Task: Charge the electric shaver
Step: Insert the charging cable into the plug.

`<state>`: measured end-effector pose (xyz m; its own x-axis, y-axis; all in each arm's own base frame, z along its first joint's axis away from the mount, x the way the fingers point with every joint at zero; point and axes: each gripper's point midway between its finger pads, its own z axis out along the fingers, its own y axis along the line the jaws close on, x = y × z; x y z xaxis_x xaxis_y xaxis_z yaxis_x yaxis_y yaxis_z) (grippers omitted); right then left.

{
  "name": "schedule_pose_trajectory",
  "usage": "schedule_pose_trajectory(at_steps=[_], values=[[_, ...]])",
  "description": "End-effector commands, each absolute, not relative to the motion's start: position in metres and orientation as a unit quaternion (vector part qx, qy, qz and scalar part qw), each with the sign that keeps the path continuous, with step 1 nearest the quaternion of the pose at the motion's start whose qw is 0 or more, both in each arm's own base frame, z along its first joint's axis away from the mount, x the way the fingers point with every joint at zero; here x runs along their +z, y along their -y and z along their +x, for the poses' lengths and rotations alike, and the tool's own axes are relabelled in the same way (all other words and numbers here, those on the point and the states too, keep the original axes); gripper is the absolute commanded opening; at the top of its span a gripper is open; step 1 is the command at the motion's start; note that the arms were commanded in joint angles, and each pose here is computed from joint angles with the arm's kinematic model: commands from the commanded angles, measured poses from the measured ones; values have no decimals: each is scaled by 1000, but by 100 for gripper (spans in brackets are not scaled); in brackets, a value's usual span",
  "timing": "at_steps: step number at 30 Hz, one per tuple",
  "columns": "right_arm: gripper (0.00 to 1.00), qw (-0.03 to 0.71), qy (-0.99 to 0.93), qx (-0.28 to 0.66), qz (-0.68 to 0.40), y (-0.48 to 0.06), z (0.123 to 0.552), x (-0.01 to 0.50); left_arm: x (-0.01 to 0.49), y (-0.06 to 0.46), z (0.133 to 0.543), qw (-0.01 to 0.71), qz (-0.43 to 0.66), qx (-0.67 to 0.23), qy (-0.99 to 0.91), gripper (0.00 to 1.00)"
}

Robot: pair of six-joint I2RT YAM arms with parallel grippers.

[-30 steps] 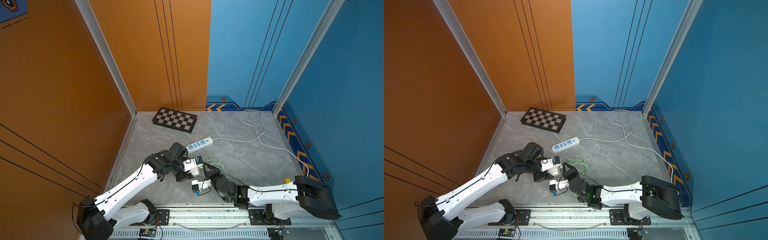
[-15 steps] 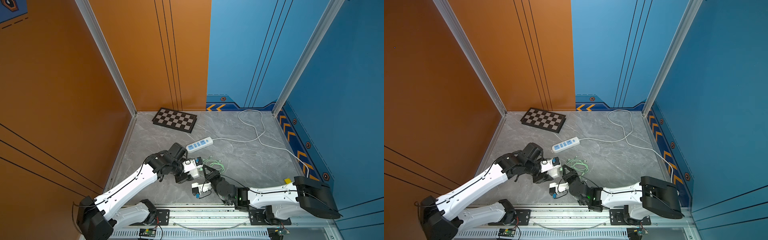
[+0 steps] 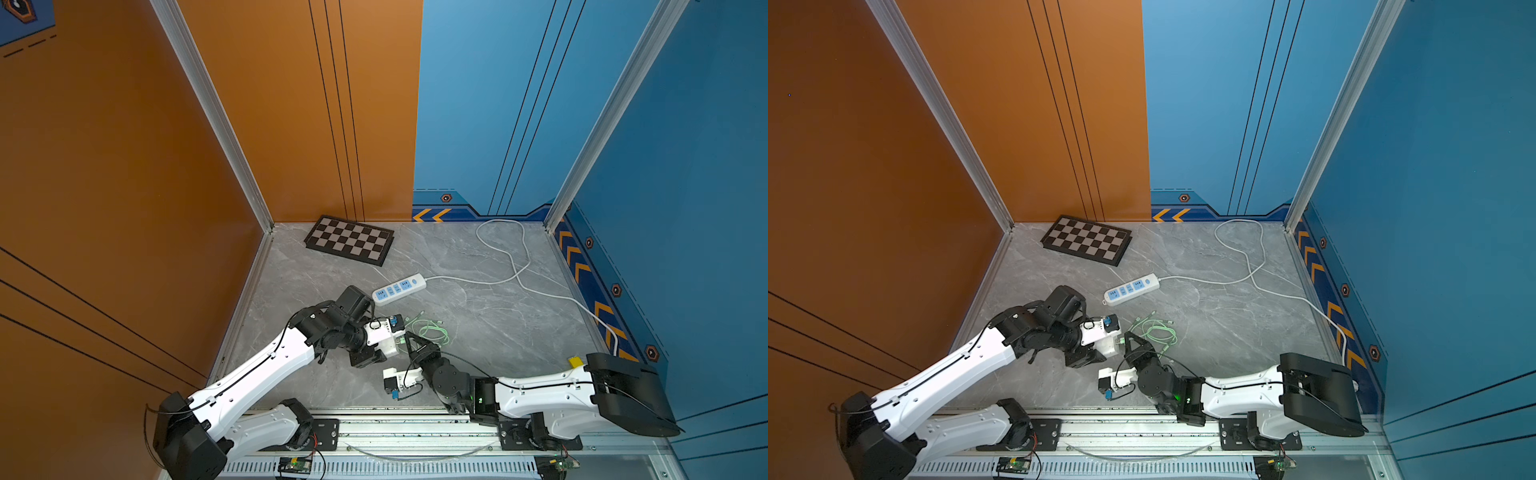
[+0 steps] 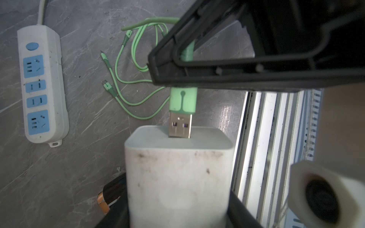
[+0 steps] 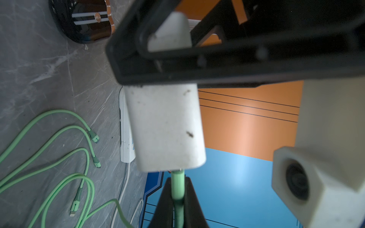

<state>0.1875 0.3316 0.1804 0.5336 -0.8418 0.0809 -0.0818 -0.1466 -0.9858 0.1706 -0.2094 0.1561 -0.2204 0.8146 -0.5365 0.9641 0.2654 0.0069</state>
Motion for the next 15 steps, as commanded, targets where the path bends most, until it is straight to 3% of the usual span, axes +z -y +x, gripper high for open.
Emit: schedule_pose_trajectory(at_steps=[1, 15], values=[[0, 576, -327, -319, -678, -348, 178, 183, 180, 227, 170, 264, 590, -205, -734, 0], [0, 586, -315, -306, -681, -364, 165, 177, 181, 234, 164, 260, 599, -216, -726, 0]])
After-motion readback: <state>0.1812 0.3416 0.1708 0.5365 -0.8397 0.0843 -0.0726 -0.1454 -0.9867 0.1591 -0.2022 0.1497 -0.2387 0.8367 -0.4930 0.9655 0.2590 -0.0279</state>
